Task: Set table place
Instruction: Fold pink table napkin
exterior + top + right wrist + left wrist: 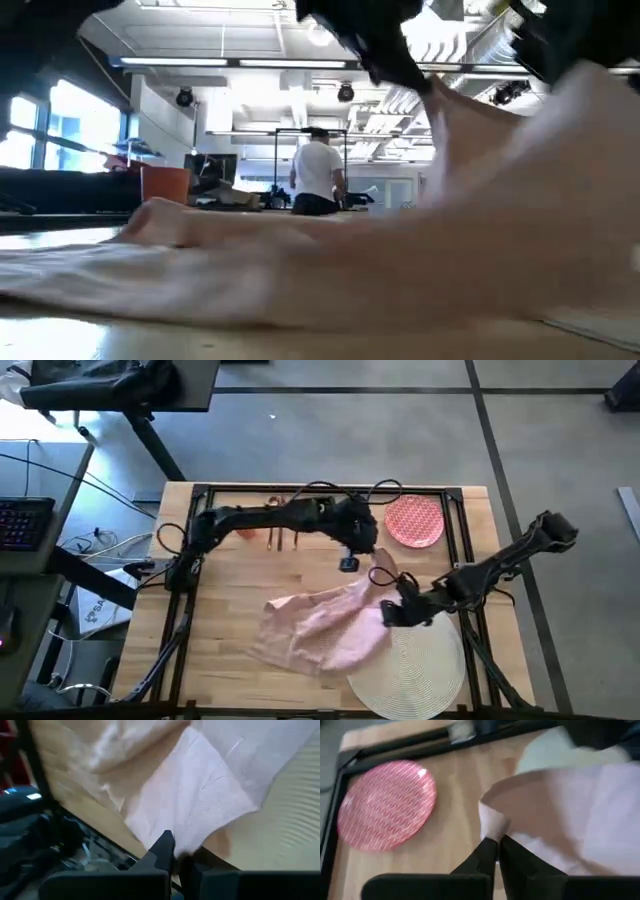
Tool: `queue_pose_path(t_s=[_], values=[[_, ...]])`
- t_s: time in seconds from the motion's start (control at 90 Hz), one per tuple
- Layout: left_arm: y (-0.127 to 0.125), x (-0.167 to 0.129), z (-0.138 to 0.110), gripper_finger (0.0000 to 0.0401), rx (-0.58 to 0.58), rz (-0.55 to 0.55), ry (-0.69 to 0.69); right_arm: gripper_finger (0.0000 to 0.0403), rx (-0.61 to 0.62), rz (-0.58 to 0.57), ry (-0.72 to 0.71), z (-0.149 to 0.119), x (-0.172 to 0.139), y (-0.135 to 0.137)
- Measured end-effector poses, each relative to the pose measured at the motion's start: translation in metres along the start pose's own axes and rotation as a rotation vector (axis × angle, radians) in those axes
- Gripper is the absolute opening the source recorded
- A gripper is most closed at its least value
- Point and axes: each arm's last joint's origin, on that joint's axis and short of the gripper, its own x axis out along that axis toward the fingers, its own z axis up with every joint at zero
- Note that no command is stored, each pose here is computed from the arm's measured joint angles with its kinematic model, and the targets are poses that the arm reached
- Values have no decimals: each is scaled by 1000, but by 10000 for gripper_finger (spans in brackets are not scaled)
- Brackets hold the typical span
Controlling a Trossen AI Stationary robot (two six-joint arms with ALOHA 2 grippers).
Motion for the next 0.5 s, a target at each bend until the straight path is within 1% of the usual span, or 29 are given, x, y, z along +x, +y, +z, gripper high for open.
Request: queue_pose_path(t_s=[0.067,0.167,0.311,0.422,0.5], values=[[8,3,-7,20,-67,6,31,0,14,-23,17,3,0,-10],[22,0,-16,45,-142,25,82,0,32,-53,34,7,0,-20],[39,-23,-29,79,-252,22,177,0,11,-92,69,10,4,-28],[40,-43,-40,94,-282,-42,297,0,-6,-129,94,11,7,-35],[32,-50,-48,97,-273,-94,405,0,-12,-152,114,11,8,-39]])
